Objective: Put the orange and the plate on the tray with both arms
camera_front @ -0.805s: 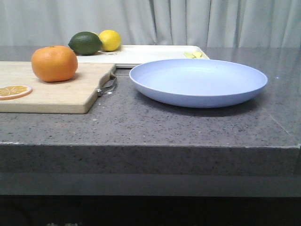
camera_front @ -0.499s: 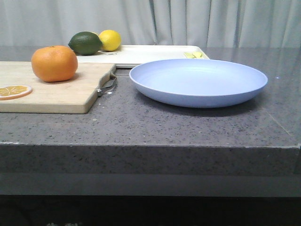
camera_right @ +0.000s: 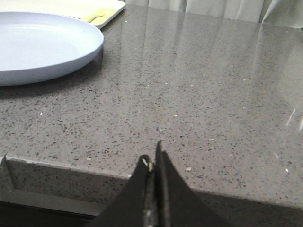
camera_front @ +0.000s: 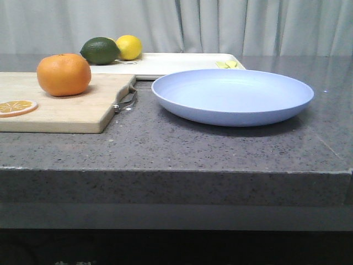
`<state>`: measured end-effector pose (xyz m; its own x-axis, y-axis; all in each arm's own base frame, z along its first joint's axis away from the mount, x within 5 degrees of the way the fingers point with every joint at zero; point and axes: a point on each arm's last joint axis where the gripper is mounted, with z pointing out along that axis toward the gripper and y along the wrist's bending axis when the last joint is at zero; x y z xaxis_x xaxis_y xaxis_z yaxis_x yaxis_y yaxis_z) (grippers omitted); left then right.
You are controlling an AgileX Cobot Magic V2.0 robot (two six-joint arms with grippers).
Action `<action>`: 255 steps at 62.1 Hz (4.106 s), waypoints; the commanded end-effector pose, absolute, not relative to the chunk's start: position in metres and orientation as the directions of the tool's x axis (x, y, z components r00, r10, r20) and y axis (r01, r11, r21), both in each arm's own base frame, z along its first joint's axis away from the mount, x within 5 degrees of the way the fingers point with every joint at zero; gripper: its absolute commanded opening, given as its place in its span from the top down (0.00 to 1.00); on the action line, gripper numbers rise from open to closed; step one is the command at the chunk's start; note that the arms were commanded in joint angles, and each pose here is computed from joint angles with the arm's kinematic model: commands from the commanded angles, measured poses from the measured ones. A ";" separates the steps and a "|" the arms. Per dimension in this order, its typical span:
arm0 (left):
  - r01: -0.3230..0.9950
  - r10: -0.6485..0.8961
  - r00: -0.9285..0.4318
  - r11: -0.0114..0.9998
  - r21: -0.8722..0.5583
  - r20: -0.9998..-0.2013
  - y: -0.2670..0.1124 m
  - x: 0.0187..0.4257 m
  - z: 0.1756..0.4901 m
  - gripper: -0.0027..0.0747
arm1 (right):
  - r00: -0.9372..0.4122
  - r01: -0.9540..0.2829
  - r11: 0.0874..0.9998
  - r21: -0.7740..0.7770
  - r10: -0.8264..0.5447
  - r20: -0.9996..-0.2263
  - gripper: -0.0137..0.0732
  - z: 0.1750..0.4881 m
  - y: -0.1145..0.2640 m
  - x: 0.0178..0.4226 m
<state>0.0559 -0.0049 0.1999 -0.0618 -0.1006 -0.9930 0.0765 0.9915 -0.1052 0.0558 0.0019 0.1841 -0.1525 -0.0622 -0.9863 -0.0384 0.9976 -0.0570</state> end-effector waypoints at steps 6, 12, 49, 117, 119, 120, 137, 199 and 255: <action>0.081 -0.116 0.036 0.990 -0.113 -0.993 -0.004 0.055 0.207 0.99 | -0.050 -0.029 0.997 -0.075 -0.076 -0.996 0.91 0.194 0.002 0.055; 0.081 -0.116 0.036 0.990 -0.113 -0.993 -0.004 0.055 0.207 0.99 | -0.050 -0.029 0.997 -0.075 -0.076 -0.996 0.91 0.194 0.002 0.055; 0.085 -0.124 0.109 0.990 -0.115 -0.986 -0.004 0.054 0.214 0.99 | 0.128 -0.011 0.997 -0.072 -0.070 -0.989 0.91 0.214 0.001 0.054; 0.071 -0.065 -0.043 0.995 -0.068 -0.997 -0.010 0.133 0.334 0.75 | -0.063 -0.041 0.999 0.035 0.033 -0.997 0.57 0.364 0.005 0.119; 0.071 -0.065 -0.043 0.995 -0.068 -0.997 -0.010 0.133 0.334 0.67 | -0.063 -0.041 0.999 0.035 0.033 -0.997 0.49 0.364 0.005 0.119; 0.071 -0.068 -0.044 0.995 -0.071 -0.997 -0.010 0.133 0.334 0.60 | -0.063 -0.041 0.999 0.035 0.033 -0.997 0.44 0.364 0.005 0.119; 0.071 -0.076 -0.046 0.994 -0.080 -0.996 -0.010 0.133 0.334 0.09 | -0.065 -0.041 0.999 0.035 0.032 -0.997 0.08 0.364 0.005 0.119; 0.148 -0.023 -0.591 0.979 -0.137 -0.806 -0.055 0.268 0.362 0.25 | -0.065 -0.041 0.999 0.035 0.032 -0.997 0.09 0.364 0.005 0.119; 0.302 0.231 -0.826 0.952 -0.058 -0.514 -0.134 0.365 0.315 0.25 | -0.063 -0.041 0.999 0.035 0.033 -0.997 0.09 0.364 0.005 0.119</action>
<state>0.3700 -0.1326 0.2871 -0.8642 0.2394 -0.4424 0.2907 0.9555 -0.0508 0.1184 0.0053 0.3447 -0.1779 0.0279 -0.9836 -0.0461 0.9983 0.0367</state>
